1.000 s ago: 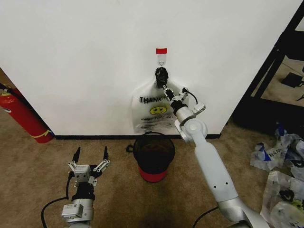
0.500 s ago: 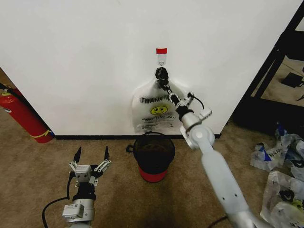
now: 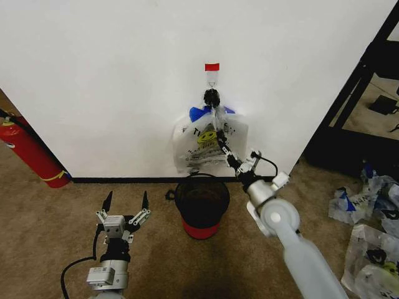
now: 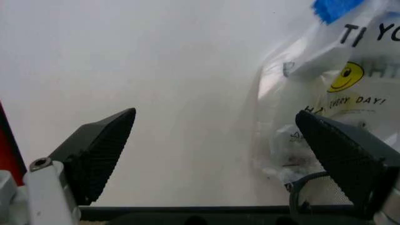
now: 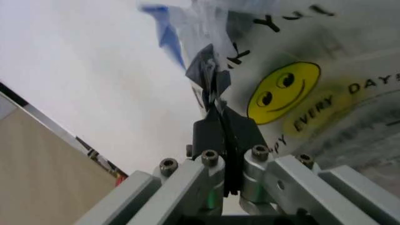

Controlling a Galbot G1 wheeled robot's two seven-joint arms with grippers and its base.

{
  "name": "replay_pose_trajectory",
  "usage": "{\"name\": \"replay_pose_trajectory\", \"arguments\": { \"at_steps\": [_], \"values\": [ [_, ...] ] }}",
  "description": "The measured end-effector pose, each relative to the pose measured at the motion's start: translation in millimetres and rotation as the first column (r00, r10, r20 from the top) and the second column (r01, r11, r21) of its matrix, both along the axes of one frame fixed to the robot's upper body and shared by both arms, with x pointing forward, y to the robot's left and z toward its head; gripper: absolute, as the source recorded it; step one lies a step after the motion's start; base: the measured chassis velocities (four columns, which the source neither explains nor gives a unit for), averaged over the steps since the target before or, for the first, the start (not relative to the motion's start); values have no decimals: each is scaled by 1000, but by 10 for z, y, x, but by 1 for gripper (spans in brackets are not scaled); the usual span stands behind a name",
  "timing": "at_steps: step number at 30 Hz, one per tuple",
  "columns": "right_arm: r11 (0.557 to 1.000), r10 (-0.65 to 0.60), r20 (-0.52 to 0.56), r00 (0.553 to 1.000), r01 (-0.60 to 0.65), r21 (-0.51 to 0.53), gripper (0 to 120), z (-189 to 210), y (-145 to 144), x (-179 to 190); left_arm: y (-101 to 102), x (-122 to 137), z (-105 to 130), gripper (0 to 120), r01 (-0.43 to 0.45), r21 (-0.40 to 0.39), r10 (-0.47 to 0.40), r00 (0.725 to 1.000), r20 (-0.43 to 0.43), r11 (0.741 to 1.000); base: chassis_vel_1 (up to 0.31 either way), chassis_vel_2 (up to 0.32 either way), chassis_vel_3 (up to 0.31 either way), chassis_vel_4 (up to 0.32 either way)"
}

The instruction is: Pick up the garbage bag from the wall and place it over the trash bin.

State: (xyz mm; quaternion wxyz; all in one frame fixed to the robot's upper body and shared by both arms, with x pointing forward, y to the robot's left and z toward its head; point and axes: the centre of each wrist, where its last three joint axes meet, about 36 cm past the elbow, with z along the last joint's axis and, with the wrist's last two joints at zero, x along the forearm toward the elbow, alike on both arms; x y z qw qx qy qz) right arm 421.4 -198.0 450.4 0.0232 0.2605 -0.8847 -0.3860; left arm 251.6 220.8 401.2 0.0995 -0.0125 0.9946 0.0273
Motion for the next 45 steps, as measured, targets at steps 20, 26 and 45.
{"name": "replay_pose_trajectory", "arguments": {
  "at_steps": [20, 26, 45],
  "values": [
    [958, -81, 101, 992, 105, -268, 0, -257, -239, -1147, -140, 66, 13, 100, 64, -36, -63, 998, 9, 997, 0, 0, 0, 0],
    [944, -87, 122, 989, 121, -306, 0, -324, -229, -1367, -149, 77, 20, 100, 71, -41, -71, 997, 12, 997, 0, 0, 0, 0],
    [832, -19, 256, 966, 157, -533, 0, -641, -197, -2201, -131, 158, 38, 100, 102, -48, -101, 995, 25, 994, 0, 0, 0, 0]
  ]
}}
